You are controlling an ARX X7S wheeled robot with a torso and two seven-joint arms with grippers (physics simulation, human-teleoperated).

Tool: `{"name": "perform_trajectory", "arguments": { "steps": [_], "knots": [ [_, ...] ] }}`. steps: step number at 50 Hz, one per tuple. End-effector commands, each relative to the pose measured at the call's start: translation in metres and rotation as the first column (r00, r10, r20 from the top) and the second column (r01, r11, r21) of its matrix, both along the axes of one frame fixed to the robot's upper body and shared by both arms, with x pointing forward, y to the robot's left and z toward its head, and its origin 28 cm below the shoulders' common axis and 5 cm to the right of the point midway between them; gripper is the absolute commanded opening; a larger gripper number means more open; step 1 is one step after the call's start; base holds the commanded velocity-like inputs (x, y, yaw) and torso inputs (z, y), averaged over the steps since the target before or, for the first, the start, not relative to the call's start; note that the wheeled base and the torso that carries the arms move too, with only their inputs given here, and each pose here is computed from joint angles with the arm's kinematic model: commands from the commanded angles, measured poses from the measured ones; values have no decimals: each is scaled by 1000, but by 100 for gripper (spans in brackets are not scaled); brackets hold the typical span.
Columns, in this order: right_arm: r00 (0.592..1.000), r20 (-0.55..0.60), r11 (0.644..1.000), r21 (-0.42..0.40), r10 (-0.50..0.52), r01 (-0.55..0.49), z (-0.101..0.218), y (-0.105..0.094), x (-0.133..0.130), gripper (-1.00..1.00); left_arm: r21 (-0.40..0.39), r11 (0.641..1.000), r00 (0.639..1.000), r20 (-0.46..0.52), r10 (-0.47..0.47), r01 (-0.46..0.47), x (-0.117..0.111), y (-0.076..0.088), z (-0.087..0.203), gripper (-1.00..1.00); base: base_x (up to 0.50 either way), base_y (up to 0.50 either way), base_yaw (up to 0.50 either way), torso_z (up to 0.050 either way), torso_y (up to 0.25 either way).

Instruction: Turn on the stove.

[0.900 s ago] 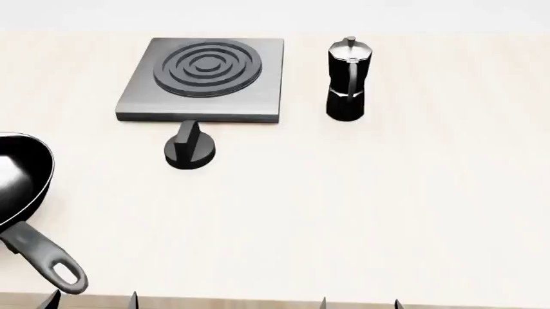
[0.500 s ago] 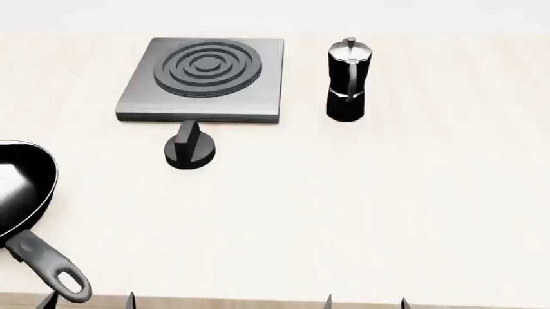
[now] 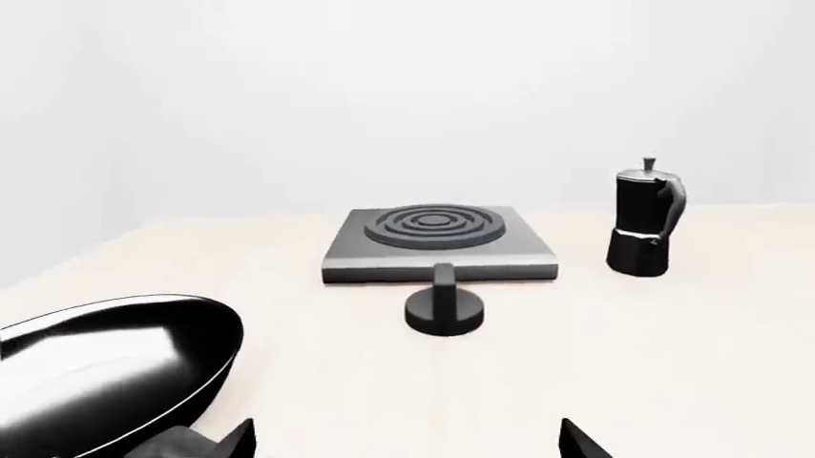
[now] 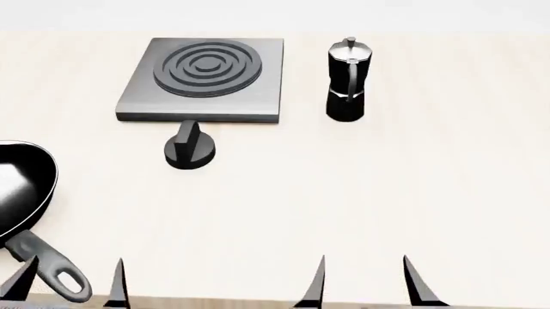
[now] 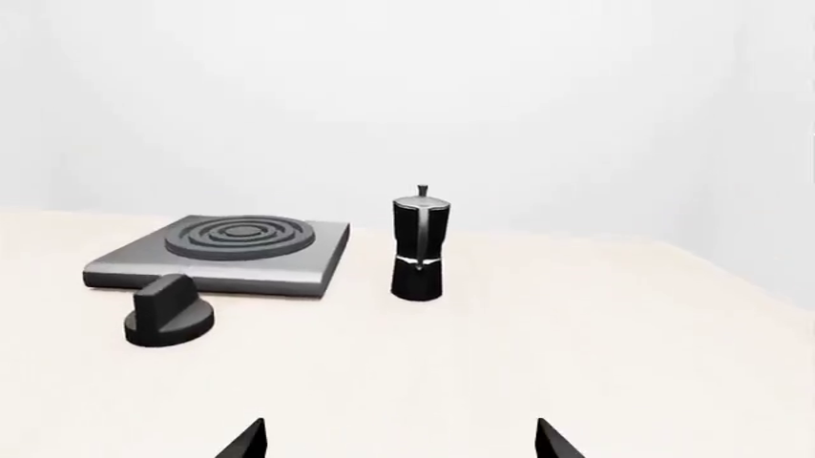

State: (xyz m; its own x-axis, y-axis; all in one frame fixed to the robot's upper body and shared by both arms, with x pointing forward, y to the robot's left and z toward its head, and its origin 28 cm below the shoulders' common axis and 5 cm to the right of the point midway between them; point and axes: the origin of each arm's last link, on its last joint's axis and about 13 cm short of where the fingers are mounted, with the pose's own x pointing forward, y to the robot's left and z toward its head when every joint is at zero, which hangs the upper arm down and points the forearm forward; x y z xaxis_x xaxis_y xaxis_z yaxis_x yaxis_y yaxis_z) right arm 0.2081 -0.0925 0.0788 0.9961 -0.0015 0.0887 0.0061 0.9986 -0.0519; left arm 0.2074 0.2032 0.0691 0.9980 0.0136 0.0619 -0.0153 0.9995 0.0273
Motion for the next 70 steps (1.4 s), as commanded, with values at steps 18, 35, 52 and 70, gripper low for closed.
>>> {"name": "perform_trajectory", "arguments": {
  "steps": [18, 35, 52, 70],
  "knots": [
    [985, 165, 998, -47, 51, -44, 79, 4, 0, 100, -26, 999, 986, 159, -41, 46, 25, -4, 72, 100, 0, 0, 0, 0, 0],
    [971, 229, 996, -81, 65, -47, 100, 5, -7, 100, 0, 999, 966, 255, -52, 54, 13, -4, 105, 100, 0, 0, 0, 0, 0],
    [967, 249, 995, -93, 51, -29, 100, 4, -7, 100, -7, 999, 966, 257, -30, 33, 11, -3, 103, 100, 0, 0, 0, 0, 0],
    [972, 231, 994, -104, 40, -17, 96, 6, -4, 100, -6, 1000, 967, 255, -13, 15, 11, 0, 102, 100, 0, 165, 0, 0, 0]
  ]
}}
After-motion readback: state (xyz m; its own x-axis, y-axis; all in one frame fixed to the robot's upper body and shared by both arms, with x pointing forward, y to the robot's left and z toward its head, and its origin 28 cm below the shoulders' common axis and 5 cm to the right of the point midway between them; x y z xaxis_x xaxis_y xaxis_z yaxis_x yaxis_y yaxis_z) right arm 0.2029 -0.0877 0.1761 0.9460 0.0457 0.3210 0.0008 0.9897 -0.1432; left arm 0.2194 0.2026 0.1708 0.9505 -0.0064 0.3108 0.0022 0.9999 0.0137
